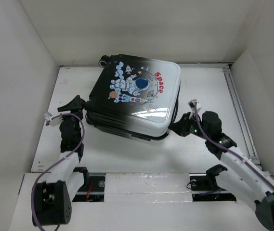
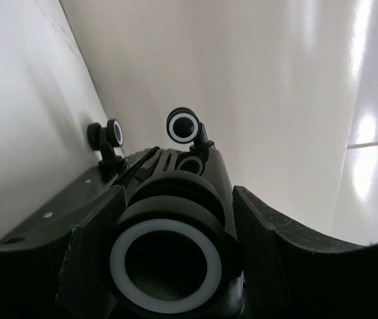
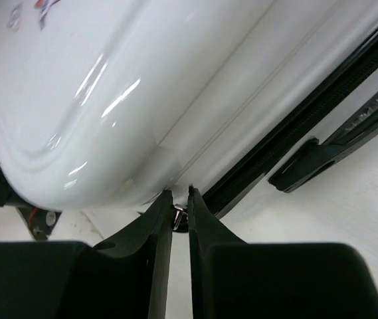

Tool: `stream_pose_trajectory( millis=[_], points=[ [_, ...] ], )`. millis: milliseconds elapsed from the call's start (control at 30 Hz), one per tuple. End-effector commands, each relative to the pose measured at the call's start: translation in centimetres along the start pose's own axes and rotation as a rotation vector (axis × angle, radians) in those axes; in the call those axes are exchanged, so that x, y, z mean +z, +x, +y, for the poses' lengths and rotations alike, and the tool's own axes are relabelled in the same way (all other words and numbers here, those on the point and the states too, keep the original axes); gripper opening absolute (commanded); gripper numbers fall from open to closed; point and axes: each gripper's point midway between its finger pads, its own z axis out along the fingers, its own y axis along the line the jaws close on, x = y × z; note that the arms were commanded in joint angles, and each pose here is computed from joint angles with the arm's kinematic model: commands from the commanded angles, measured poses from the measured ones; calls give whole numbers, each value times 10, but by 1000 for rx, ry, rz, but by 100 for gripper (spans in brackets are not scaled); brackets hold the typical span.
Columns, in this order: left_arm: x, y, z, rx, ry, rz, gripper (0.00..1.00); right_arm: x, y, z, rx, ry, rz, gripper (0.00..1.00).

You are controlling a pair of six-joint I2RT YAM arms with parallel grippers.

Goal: Pack the luggage

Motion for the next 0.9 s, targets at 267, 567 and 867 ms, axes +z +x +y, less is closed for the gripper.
stream_pose_trajectory(
  millis=[267,567,867],
  points=[
    [-51,40,6,244,29,241,0,-29,87,99,10,-214,132,0],
    [-61,51,30,238,-2,306,0,29,28,47,-93,-108,77,0],
    [-44,60,2,202,53,329,0,66,-140,36,-140,-176,-95,0]
  ],
)
